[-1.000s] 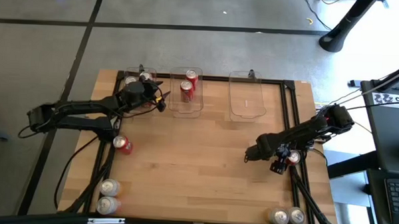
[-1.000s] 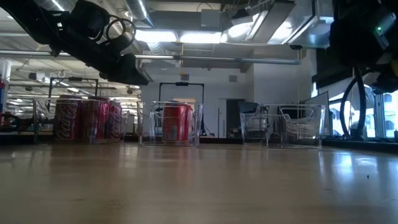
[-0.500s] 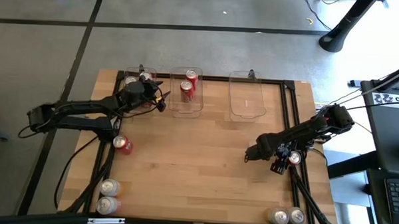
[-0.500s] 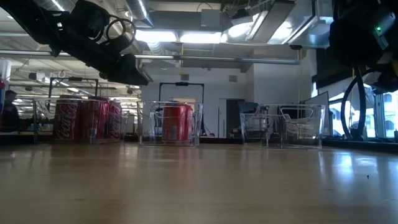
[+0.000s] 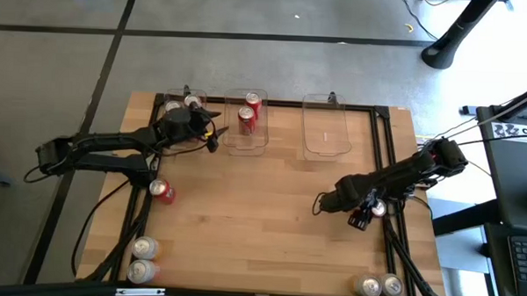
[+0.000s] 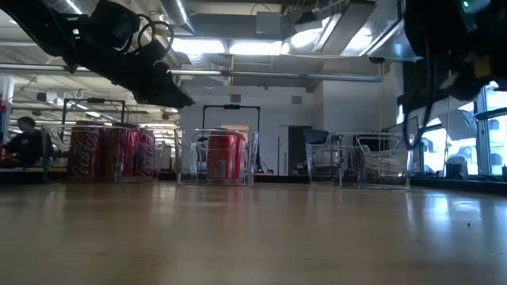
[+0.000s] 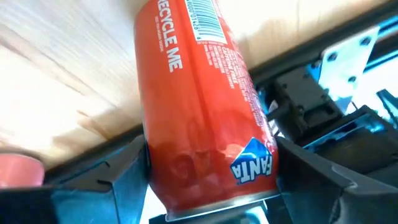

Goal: Sort soda cans
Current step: Put the orange soda can into the middle transparent bin

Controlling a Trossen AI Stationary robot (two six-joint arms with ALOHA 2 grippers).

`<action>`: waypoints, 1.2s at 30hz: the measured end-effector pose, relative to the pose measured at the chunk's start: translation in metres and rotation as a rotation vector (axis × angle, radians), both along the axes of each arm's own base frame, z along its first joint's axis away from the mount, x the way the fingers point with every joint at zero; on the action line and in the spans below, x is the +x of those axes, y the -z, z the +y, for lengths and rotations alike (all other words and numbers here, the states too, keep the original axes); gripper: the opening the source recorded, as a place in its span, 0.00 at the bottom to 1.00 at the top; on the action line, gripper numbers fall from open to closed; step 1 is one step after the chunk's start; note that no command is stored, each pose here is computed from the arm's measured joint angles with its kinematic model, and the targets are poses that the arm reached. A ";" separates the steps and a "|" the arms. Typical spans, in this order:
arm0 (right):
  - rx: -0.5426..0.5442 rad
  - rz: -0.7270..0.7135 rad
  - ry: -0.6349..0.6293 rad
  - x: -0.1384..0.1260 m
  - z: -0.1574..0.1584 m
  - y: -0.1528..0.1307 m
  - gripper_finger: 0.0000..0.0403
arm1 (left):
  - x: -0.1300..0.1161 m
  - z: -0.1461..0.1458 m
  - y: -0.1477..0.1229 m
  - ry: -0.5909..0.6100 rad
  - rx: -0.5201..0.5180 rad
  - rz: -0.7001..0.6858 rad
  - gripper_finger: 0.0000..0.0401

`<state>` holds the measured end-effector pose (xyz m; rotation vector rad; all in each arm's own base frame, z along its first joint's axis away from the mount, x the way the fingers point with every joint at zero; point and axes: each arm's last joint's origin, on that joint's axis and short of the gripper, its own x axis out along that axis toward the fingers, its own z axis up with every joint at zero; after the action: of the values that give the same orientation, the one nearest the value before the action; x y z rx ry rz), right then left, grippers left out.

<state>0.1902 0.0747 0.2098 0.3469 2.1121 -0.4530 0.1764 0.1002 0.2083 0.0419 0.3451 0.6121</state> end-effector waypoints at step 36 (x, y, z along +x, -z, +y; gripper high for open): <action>-0.012 -0.849 -0.094 0.117 -0.031 -0.038 0.71 | 0.056 -0.066 0.028 0.448 -0.201 -0.080 0.69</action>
<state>0.3069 0.0438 0.2474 0.3503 1.2901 -0.2014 0.2322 0.0337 0.1802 -0.0961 0.3054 0.1336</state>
